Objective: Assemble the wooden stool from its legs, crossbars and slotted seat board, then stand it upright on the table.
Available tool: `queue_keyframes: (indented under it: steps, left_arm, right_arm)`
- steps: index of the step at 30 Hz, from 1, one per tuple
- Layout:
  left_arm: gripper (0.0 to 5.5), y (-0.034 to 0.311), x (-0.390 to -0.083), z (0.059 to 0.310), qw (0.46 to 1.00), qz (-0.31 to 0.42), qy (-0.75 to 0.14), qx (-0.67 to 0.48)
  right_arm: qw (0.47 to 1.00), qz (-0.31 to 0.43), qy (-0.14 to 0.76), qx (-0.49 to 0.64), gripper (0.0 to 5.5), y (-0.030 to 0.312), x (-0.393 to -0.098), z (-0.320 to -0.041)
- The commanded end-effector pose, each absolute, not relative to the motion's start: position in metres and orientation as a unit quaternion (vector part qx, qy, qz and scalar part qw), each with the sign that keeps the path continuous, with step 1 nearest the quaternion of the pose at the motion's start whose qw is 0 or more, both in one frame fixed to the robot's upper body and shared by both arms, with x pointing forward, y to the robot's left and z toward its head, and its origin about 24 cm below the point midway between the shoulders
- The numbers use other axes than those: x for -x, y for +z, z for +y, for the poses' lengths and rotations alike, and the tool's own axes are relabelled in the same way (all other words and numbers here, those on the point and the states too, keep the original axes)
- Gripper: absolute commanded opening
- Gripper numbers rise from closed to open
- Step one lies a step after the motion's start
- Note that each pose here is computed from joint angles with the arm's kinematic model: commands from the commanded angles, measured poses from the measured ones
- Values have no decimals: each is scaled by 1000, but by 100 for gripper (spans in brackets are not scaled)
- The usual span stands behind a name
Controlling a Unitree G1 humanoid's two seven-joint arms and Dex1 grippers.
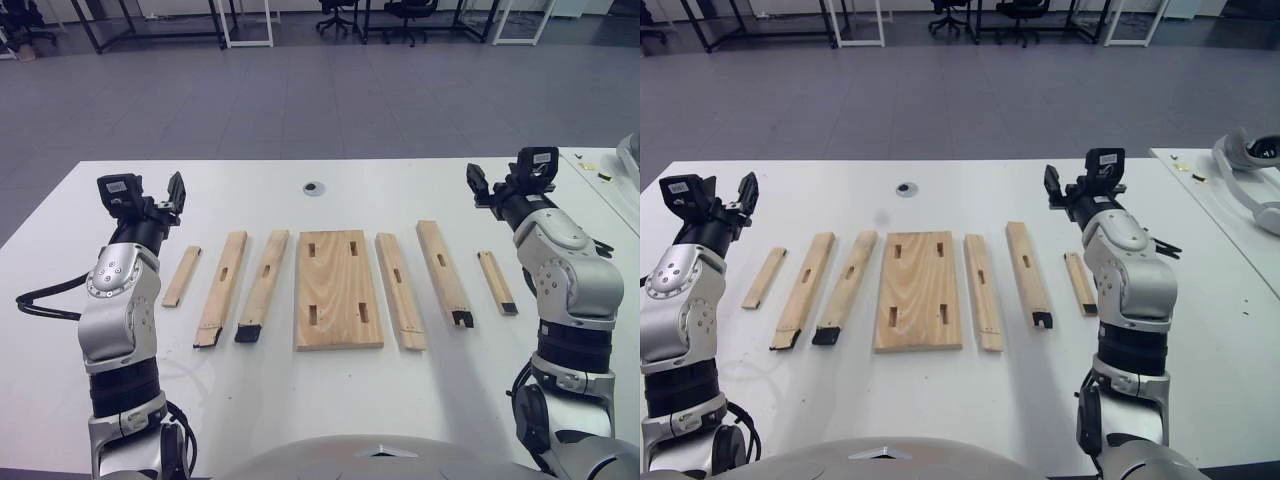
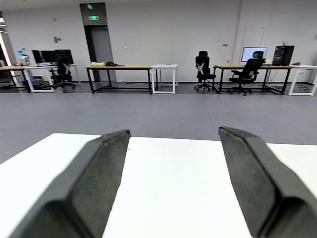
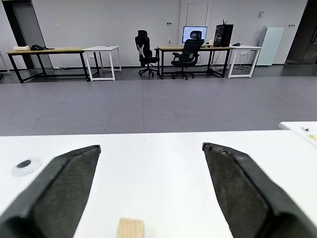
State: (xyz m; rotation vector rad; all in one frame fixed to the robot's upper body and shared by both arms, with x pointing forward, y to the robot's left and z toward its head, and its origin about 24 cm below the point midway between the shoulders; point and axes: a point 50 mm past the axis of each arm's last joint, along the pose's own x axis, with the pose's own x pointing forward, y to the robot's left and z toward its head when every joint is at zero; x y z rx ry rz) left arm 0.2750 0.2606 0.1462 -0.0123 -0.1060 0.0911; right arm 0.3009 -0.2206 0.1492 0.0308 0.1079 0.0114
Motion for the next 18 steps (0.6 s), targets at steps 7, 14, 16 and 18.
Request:
queue_keyframes:
  steps: [7,14,16,18]
  left_arm:
    - [329,145,-296,255,999,-45,2,-14]
    - [329,111,-284,276,988,107,-8,-113]
    - [329,98,-279,278,982,149,-15,-111]
    - [329,79,-272,284,974,203,-13,-100]
  right_arm:
    - [998,38,1,-39,385,146,-301,-208]
    - [998,38,-12,-47,385,140,-294,-207]
    - [998,37,-14,-48,385,140,-293,-207]
    - [998,36,-13,-48,385,140,-292,-206]
